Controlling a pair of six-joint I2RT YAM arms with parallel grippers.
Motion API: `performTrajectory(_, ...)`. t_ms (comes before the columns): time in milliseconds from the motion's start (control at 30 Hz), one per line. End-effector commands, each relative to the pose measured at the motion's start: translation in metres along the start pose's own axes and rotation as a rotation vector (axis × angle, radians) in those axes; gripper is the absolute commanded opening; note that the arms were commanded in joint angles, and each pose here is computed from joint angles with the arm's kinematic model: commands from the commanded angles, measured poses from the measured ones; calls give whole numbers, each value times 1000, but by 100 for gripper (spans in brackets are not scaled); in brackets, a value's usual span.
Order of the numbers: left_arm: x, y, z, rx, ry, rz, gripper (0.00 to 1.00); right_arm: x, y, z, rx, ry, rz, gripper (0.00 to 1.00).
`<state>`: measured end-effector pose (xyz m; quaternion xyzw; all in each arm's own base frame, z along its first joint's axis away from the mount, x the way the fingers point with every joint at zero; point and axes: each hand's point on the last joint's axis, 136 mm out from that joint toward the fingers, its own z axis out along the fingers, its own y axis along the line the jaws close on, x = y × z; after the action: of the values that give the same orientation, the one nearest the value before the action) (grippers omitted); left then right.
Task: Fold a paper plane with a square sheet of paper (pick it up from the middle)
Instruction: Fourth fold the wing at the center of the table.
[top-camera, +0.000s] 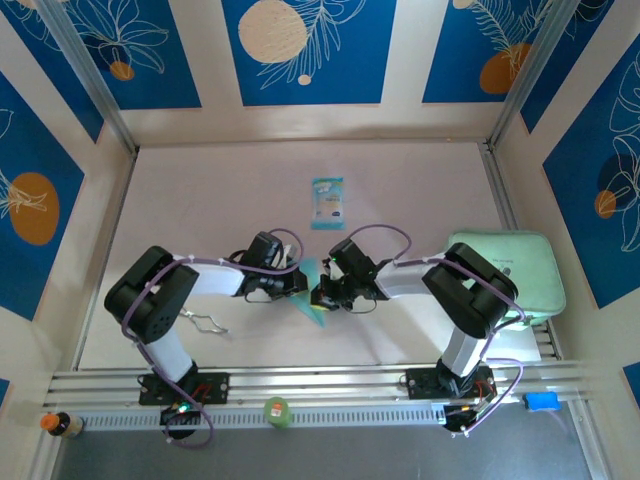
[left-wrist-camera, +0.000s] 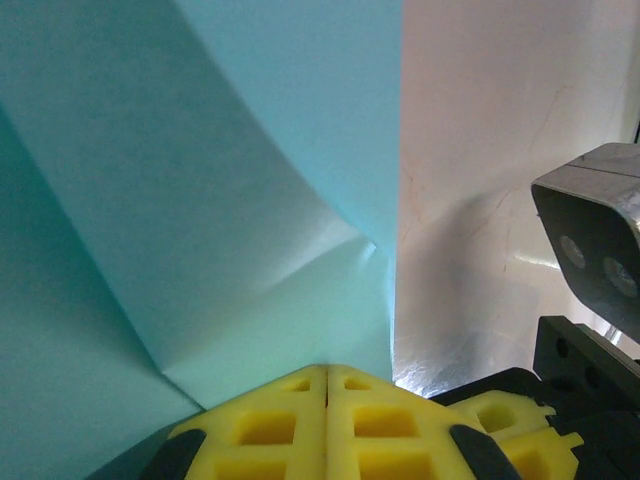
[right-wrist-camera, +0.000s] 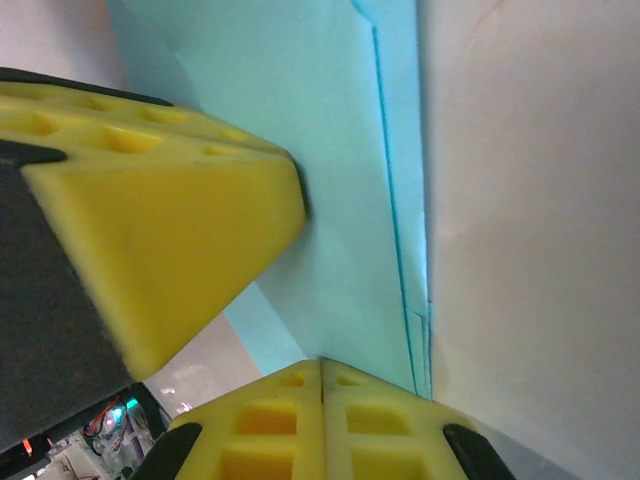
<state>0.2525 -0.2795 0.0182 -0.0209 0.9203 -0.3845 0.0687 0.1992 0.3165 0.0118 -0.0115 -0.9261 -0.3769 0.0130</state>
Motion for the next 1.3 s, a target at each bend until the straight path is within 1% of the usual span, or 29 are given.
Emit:
performTrajectory(0,3,13,-8,-87,7,0,2,39,-62,5,180,98,124,0)
performTrajectory(67,0,2,-14,-66,-7,20,4,38,-63,4,180,94,120,0)
performTrajectory(200,-1,-10,-22,-42,-12,44,4,35,-62,2,170,89,119,0)
performTrajectory(467,3,-22,-8,48,41,54,3,34,-61,3,163,92,122,0)
performTrajectory(600,2,-6,0,-9,47,43,1,35,-62,3,161,97,124,0)
performTrajectory(667,2,7,4,-59,48,33,0,37,-64,4,164,102,126,0)
performTrajectory(733,-1,17,5,-78,36,19,0,38,-65,4,167,107,128,0)
performTrajectory(933,-21,28,0,-95,4,1,0,44,-72,5,188,125,131,0)
performTrajectory(1267,-56,36,-11,-53,-49,-25,0,45,-72,4,188,134,126,0)
